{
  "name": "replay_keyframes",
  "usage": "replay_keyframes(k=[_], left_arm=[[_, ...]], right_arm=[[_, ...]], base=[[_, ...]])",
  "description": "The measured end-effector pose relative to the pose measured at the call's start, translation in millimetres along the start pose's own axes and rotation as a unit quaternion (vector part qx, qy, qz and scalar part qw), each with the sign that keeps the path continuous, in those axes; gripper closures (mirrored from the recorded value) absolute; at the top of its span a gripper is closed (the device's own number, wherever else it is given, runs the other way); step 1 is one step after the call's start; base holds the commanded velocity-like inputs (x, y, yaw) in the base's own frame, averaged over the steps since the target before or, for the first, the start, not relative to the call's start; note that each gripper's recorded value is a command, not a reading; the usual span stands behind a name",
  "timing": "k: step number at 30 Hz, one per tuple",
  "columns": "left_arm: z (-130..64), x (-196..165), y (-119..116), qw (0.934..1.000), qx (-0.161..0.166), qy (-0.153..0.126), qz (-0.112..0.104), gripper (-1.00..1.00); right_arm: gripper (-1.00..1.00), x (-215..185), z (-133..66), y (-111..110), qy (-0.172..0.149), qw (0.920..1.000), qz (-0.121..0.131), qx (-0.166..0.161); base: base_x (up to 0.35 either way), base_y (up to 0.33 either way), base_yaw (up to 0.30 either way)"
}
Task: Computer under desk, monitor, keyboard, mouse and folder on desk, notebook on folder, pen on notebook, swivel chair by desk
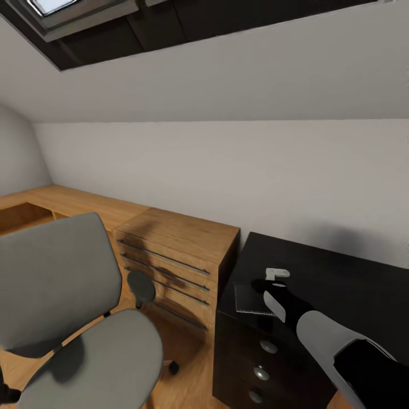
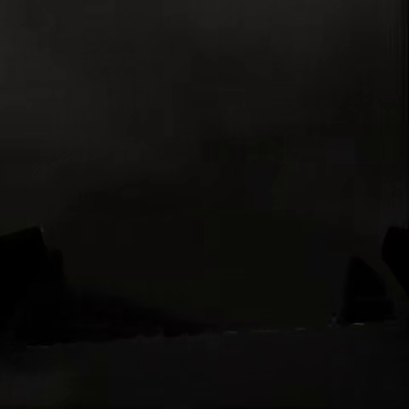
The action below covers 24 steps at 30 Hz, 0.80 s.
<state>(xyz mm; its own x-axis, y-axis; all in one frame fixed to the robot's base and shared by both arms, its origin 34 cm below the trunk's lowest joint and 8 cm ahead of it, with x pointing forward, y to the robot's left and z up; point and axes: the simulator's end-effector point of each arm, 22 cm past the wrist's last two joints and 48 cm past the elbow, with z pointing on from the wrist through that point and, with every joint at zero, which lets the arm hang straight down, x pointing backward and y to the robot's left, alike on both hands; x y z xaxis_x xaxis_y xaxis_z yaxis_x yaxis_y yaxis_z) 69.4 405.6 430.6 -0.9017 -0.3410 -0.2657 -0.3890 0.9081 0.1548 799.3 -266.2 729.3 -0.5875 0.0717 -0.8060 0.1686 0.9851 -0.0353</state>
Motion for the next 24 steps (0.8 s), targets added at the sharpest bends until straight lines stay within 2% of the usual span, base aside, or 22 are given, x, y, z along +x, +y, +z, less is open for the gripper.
replay_keyframes(k=[7,24], left_arm=[[-0.1,0.0,0.1,1.0000,0.000,0.000,0.000,-1.00],[0.1,-0.7,1.4,1.0000,-0.001,-0.001,0.000,-1.00]], right_arm=[[-1.00,-0.1,-0.2,0.0,0.000,1.0000,0.000,0.000],[-1.00,-0.3,-0.2,-0.2,-0.001,1.0000,-0.001,0.000]], base=[[-0.135,0.000,0.000],[-0.031,0.000,0.000]])
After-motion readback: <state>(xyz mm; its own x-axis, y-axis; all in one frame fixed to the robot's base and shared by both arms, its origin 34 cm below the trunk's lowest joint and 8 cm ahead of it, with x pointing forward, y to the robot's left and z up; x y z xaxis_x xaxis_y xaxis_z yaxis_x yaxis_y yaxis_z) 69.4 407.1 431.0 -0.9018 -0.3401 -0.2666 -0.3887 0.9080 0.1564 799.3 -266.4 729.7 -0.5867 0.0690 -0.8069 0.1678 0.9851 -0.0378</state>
